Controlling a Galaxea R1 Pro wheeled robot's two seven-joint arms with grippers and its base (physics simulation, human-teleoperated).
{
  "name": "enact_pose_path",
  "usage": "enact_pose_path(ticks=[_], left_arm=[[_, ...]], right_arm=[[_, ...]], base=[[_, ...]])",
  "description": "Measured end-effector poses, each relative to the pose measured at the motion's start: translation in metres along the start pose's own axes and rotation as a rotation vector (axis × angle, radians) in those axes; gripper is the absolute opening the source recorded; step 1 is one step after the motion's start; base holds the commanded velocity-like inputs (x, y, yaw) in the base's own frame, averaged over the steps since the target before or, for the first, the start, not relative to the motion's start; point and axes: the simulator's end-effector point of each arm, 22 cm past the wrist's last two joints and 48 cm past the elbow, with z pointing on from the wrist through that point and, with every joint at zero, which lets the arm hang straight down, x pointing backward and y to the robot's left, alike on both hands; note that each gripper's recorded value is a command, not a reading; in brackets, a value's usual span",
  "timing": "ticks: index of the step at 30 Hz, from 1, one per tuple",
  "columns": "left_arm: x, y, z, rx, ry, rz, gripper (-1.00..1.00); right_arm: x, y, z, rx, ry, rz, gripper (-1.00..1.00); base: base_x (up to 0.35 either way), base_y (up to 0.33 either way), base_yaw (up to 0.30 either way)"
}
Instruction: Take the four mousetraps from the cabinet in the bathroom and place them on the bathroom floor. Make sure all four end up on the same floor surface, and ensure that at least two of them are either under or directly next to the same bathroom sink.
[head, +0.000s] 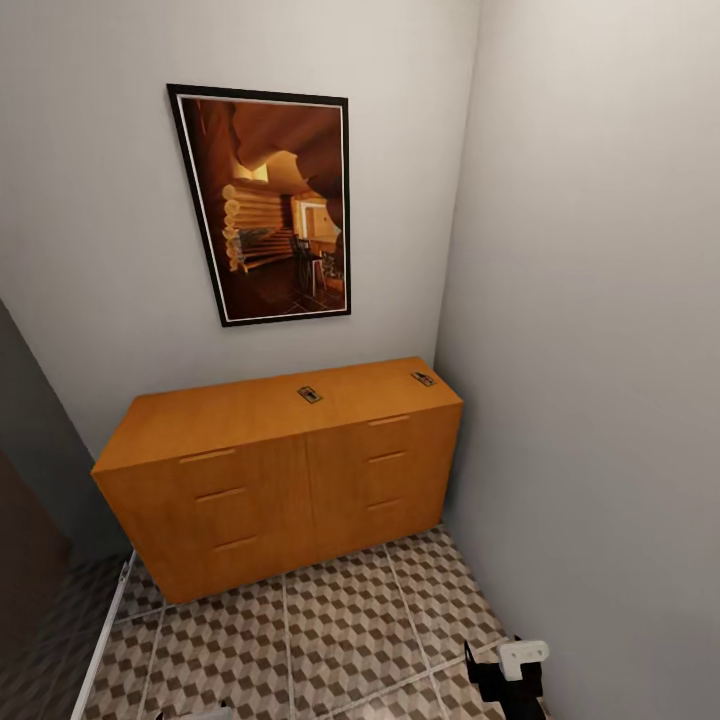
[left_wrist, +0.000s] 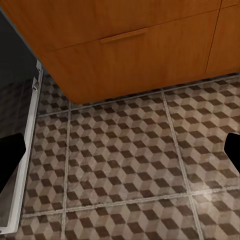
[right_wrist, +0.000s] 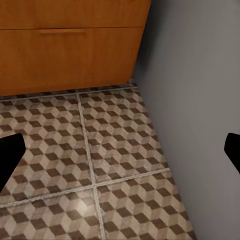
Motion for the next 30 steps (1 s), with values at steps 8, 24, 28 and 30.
enact_pose_path(ticks=[8,24,28,30], left_arm=[[0.000,-0.010,-0.003,0.009,0.003,-0.009,1.00],[0.039,-0.007,-0.029,0.014,0.066,0.006,1.00],[0.046,-0.006,-0.033,0.014,0.078,0.009,1.00],[0.048,-0.006,-0.035,0.014,0.080,0.010,1.00]], right_arm=[[-0.003,0.002,0.001,-0.004,-0.009,-0.001,1.00],[-0.068,-0.007,0.025,0.038,-0.121,0.006,1.00],[-0.090,-0.015,0.037,0.070,-0.101,0.000,1.00],[-0.100,-0.018,0.042,0.080,-0.093,-0.002,1.00]], base=[[0.000,0.000,0.000],[0.000,0.000,0.000],[0.000,0.000,0.000],[0.000,0.000,0.000]])
